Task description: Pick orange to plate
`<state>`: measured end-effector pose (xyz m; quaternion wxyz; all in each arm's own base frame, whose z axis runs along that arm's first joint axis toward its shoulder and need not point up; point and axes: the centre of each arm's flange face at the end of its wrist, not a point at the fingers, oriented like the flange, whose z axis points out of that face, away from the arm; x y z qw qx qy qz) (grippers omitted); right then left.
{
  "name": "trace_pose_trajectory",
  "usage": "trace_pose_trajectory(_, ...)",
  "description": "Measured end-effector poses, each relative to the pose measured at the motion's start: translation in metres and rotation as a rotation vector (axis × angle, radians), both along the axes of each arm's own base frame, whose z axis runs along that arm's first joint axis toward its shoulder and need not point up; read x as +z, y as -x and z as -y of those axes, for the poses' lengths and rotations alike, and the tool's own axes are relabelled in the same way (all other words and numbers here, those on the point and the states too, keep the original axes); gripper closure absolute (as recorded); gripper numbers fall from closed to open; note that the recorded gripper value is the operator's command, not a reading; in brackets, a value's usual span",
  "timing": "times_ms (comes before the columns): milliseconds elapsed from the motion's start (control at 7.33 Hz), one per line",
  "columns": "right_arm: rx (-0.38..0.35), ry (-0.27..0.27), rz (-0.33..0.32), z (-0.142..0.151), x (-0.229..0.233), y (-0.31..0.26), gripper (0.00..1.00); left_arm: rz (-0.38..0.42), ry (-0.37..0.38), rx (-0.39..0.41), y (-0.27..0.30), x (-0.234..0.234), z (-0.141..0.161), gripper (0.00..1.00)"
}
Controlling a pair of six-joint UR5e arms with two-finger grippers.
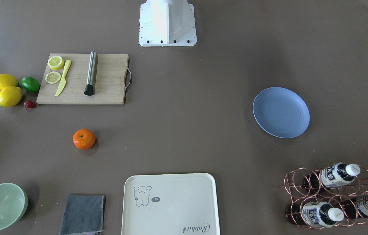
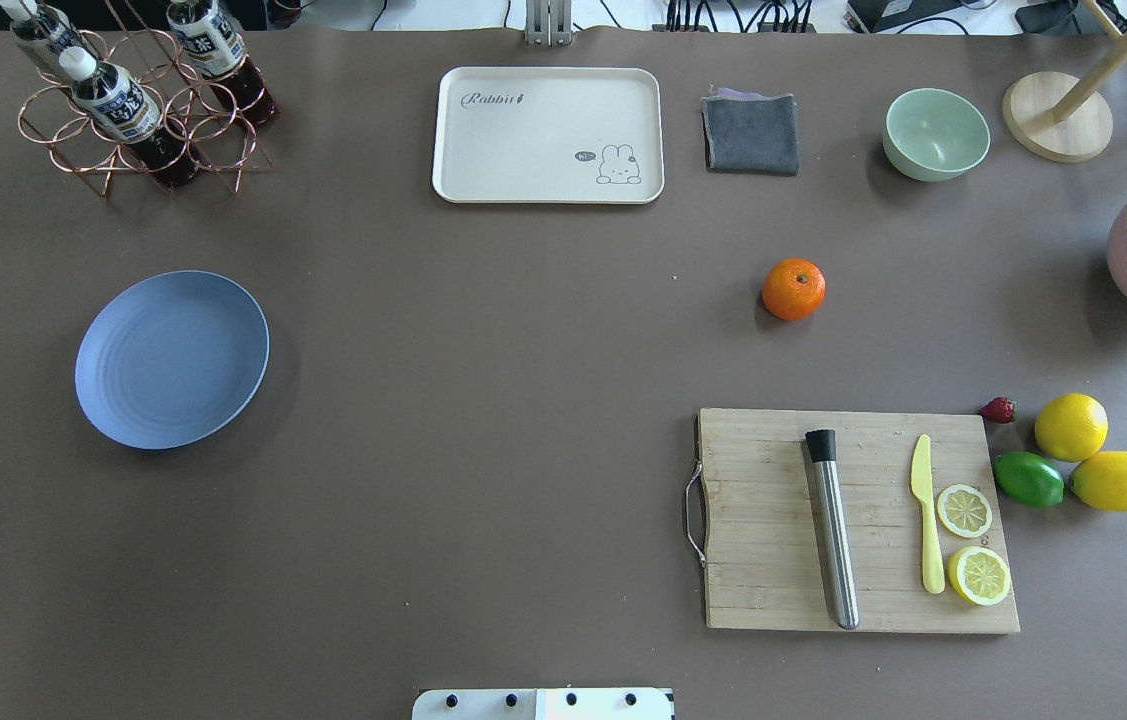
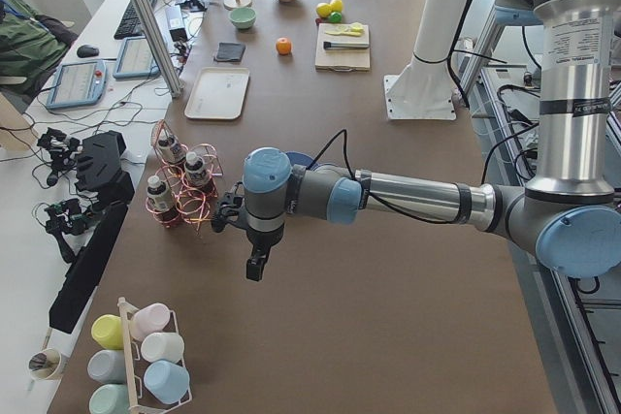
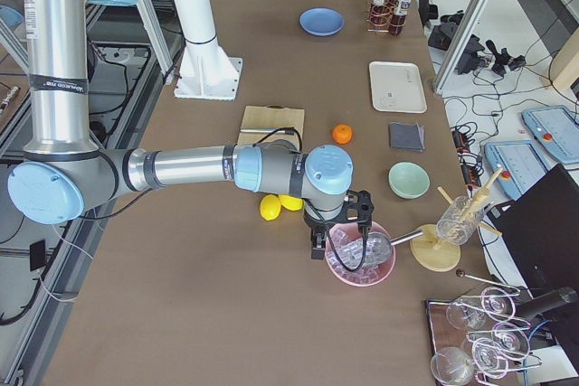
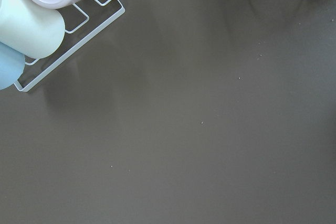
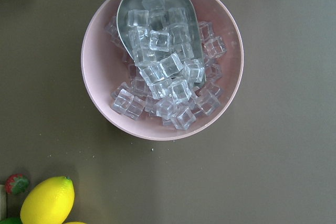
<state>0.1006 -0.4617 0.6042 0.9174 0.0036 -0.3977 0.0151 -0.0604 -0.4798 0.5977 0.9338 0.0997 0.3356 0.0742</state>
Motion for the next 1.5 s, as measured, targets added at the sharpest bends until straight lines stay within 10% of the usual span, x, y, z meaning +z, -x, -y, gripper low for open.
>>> trace_pose_trajectory(1500, 0.000, -0.023, -0.001, 0.0030, -0.0058, -0.0001, 0.00, -0.001, 0.005, -0.001, -0.0023, 0.0002, 0.0014, 0.02)
